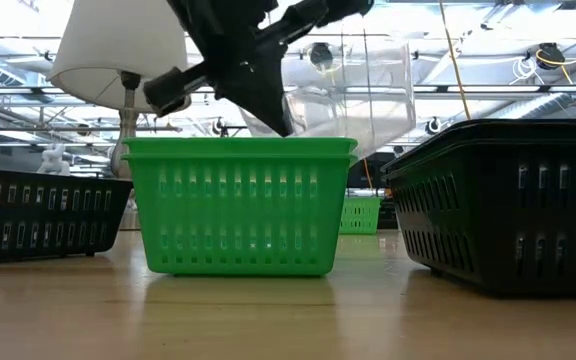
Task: Stack baskets by color
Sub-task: Stack the top left transparent bin on top of the bottom transparent bin
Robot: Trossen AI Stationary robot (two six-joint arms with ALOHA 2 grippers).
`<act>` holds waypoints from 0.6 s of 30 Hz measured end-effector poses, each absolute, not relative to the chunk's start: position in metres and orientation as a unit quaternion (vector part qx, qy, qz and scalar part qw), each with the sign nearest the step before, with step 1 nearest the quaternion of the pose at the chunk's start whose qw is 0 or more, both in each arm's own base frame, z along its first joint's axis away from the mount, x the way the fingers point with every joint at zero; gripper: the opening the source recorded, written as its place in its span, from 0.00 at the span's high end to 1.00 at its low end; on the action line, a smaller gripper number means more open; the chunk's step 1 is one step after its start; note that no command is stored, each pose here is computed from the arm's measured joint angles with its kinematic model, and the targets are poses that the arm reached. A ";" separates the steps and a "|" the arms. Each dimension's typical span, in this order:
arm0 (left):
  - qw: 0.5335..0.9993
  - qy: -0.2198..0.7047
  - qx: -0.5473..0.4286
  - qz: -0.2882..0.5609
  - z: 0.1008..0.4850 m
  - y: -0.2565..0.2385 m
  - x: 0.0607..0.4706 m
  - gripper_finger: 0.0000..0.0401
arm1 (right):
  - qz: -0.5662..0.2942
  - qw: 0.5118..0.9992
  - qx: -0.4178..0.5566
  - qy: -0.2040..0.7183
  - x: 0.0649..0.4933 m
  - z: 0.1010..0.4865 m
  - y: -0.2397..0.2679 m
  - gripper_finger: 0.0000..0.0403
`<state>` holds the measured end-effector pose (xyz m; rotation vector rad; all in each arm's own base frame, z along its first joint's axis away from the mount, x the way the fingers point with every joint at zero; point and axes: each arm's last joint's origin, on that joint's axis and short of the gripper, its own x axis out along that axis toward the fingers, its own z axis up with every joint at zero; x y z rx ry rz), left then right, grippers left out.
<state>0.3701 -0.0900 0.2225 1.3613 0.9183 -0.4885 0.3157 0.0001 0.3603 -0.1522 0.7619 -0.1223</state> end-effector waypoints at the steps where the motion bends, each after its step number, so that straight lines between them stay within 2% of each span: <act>1: 0.653 0.405 0.602 -0.216 0.222 -0.089 0.372 0.98 | -0.065 0.920 -0.075 0.380 0.318 0.359 -0.007 0.75; 7: 0.644 0.401 0.604 -0.243 0.218 -0.079 0.379 0.99 | -0.055 0.914 -0.069 0.395 0.322 0.354 -0.041 0.75; 13: 0.644 0.407 0.602 -0.237 0.218 -0.063 0.382 0.99 | -0.037 0.912 -0.077 0.401 0.321 0.350 -0.052 0.74; 18: 0.639 0.405 0.606 -0.245 0.218 -0.056 0.383 0.98 | -0.032 0.911 -0.108 0.397 0.322 0.346 -0.052 0.65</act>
